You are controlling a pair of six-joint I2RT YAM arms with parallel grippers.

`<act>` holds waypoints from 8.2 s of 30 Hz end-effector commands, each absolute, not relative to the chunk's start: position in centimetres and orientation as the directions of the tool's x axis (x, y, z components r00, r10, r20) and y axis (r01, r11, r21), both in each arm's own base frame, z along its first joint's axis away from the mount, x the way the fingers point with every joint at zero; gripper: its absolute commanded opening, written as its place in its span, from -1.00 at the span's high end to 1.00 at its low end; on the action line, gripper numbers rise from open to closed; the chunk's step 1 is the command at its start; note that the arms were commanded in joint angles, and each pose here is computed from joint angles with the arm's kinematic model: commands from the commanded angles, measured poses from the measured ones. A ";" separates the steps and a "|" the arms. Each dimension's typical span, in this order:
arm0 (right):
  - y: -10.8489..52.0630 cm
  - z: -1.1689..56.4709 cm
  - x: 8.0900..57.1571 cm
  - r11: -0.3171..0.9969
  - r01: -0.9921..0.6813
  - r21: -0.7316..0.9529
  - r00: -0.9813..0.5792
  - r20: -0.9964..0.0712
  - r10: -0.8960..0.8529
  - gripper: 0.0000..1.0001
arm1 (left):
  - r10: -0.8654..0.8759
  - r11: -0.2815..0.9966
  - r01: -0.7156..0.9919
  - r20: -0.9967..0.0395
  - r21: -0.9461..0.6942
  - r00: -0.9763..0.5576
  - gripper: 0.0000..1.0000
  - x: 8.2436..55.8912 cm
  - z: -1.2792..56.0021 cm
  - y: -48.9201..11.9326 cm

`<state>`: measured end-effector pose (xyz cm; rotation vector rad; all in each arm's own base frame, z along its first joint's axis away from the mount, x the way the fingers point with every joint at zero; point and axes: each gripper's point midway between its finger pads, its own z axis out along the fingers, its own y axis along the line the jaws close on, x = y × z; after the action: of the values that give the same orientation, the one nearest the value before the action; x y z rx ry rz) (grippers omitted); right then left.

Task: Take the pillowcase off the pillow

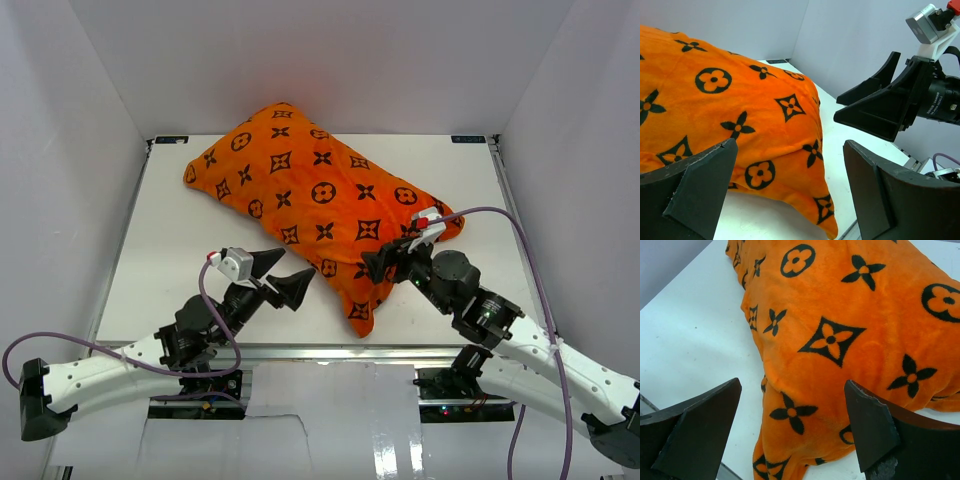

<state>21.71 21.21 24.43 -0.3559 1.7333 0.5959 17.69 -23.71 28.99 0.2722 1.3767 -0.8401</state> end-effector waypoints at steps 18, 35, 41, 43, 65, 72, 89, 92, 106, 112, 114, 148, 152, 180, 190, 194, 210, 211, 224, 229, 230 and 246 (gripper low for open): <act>24.3 12.5 23.1 0.875 -0.446 0.187 -0.531 -0.842 -0.091 -0.84 | -0.391 0.891 0.261 -0.920 -0.370 0.031 -0.96 21.7 26.2 -16.7; 8.1 15.6 24.4 0.898 0.205 0.390 -0.253 -0.865 0.434 0.85 | -0.469 0.880 -0.022 -0.874 -0.475 0.129 -0.96 22.9 31.0 -11.1; 7.3 19.3 25.0 0.930 0.178 0.322 -0.208 -0.912 0.355 0.85 | -0.344 0.938 -0.060 -0.938 -0.341 -0.041 -0.96 25.4 32.2 -13.0; 7.1 19.9 24.9 0.930 0.173 0.324 -0.190 -0.916 0.355 0.85 | -0.266 0.962 -0.099 -0.956 -0.255 -0.122 -0.96 26.5 30.8 -13.3; 9.7 21.3 24.7 0.954 -0.019 0.298 -0.227 -0.931 0.287 0.85 | -0.670 0.737 -0.028 -0.724 -0.676 -0.165 -0.96 34.1 17.9 -5.1; 10.5 21.9 24.4 0.946 -0.080 0.314 -0.221 -0.931 0.290 0.85 | -0.624 0.744 0.088 -0.736 -0.662 -0.262 -0.96 38.6 17.0 -5.7; 10.9 23.4 26.0 0.964 -0.063 0.258 -0.212 -0.948 0.239 0.85 | -0.706 0.692 0.054 -0.691 -0.720 -0.155 1.00 38.5 21.1 -5.7; 10.3 28.8 25.9 0.957 -0.076 0.280 -0.128 -0.955 0.269 0.85 | -0.687 0.707 0.164 -0.723 -0.688 -0.074 1.00 34.9 29.8 -7.4; 8.1 48.7 23.3 0.923 -0.191 0.335 0.169 -0.915 0.367 0.85 | -0.738 0.645 0.324 -0.674 -0.692 0.029 1.00 24.7 52.5 -7.6; 10.0 37.3 27.6 0.958 -0.051 0.281 0.013 -0.959 0.282 0.85 | -0.735 0.662 0.127 -0.673 -0.739 -0.083 1.00 31.3 39.6 -7.5; 9.7 36.3 27.6 0.965 -0.040 0.259 0.024 -0.965 0.260 0.85 | -0.743 0.662 0.075 -0.666 -0.746 -0.071 1.00 31.1 36.4 -6.7; 11.3 23.9 43.5 0.970 0.096 0.221 -0.213 -0.948 0.237 -0.67 | -0.746 0.646 -0.081 -0.606 -0.759 -0.275 -0.19 42.9 19.3 -9.6; 10.8 21.9 45.5 0.977 0.065 0.201 -0.306 -0.928 0.211 -0.96 | -0.678 0.710 0.012 -0.687 -0.704 -0.262 -0.50 43.4 21.7 -9.8; 27.6 24.4 38.2 0.779 -0.572 0.256 -0.385 -0.923 0.020 -0.82 | -0.481 0.876 -0.220 -0.795 -0.429 -0.368 -0.89 44.1 17.7 -3.6; 26.2 22.6 35.9 0.778 -0.585 0.227 -0.390 -0.920 -0.025 -0.82 | -0.407 0.912 -0.174 -0.870 -0.372 -0.279 -0.91 47.9 17.2 -2.7; 25.4 24.6 34.9 0.779 -0.593 0.207 -0.350 -0.937 -0.018 -0.82 | -0.443 0.896 -0.141 -0.868 -0.421 -0.225 -0.86 47.2 19.3 -3.1; 24.6 27.1 34.4 0.782 -0.600 0.171 -0.293 -0.956 -0.015 -0.80 | -0.420 0.897 0.000 -0.854 -0.441 -0.307 -0.85 52.1 23.5 -4.6; 24.4 27.2 34.4 0.787 -0.594 0.167 -0.288 -0.957 -0.014 -0.80 | -0.413 0.898 -0.001 -0.841 -0.441 -0.349 -0.86 52.8 21.8 -4.9; 25.2 28.4 33.0 0.750 -0.626 0.212 -0.298 -0.954 0.021 -0.82 | -0.335 0.852 0.179 -0.774 -0.493 -0.537 1.00 43.3 15.5 -19.5; 30.0 26.1 29.6 0.683 -0.706 0.187 -0.288 -0.957 -0.035 -0.84 | -0.448 0.687 0.333 -0.737 -0.646 -0.507 1.00 34.5 20.4 -25.4; 30.6 25.7 29.3 0.684 -0.709 0.174 -0.290 -0.955 -0.058 -0.84 | -0.433 0.673 0.346 -0.727 -0.654 -0.532 1.00 33.1 19.6 -26.0; 29.6 16.5 25.2 0.871 -0.487 0.073 -0.390 -0.910 -0.142 -0.82 | -0.456 0.647 0.326 -0.693 -0.689 -0.559 1.00 29.1 17.7 -26.1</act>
<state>24.69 31.06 18.30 -0.5737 1.9228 0.5084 29.10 -25.83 16.08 -0.0928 1.9660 -0.9804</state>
